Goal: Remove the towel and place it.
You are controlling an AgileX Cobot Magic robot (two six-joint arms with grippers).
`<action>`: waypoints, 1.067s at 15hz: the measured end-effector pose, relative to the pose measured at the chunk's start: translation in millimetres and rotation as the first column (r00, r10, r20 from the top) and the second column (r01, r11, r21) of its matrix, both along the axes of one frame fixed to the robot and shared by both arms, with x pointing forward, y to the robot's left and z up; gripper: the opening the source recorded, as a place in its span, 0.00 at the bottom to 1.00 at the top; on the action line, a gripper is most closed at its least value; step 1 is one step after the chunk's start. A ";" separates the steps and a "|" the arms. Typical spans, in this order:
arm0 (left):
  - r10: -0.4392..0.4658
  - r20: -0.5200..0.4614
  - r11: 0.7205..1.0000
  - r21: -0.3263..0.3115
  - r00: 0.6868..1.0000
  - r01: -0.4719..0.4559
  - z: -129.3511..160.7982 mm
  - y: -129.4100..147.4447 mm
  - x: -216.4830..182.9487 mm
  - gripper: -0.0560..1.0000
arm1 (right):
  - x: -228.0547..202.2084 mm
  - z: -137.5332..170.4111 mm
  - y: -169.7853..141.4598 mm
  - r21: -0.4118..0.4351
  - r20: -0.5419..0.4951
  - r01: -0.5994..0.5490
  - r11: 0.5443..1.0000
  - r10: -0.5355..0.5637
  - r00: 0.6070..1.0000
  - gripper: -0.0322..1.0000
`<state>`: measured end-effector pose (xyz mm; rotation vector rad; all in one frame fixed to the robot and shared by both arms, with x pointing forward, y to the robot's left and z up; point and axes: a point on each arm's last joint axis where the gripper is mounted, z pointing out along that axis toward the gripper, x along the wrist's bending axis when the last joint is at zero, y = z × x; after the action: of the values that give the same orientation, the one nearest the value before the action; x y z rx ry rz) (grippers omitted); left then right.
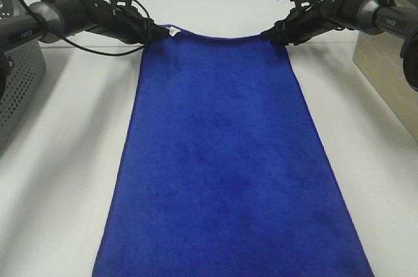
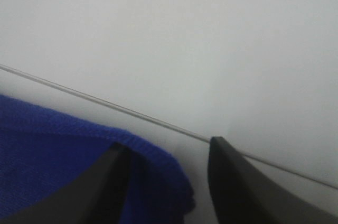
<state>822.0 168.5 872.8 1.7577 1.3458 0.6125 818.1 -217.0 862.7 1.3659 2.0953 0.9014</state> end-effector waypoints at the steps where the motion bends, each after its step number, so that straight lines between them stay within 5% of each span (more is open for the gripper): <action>1: 0.001 0.002 1.000 0.001 1.000 -0.001 0.1 0.1 0.1 0.50 | -0.4 -0.5 -0.4 0.000 -0.007 -0.002 1.000 0.002 1.000 0.58; 7: -0.022 -0.031 1.000 0.001 0.999 0.022 7.2 -0.3 -2.6 0.63 | -13.6 6.5 4.1 0.009 -0.160 -0.080 0.997 0.080 0.984 0.67; 12: -0.105 -0.258 0.993 0.023 0.960 0.115 50.4 -1.1 -25.7 0.64 | -38.0 73.5 7.7 0.028 -0.291 -0.184 0.983 0.184 0.939 0.67; 16: -0.054 -0.438 0.992 0.082 0.898 0.100 111.3 9.4 -56.1 0.73 | -65.5 136.9 8.1 0.089 -0.390 -0.156 0.984 0.178 0.903 0.75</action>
<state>765.9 177.9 984.0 2.1071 1.5520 0.2505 752.6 -208.9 999.6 1.5177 2.5441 0.8034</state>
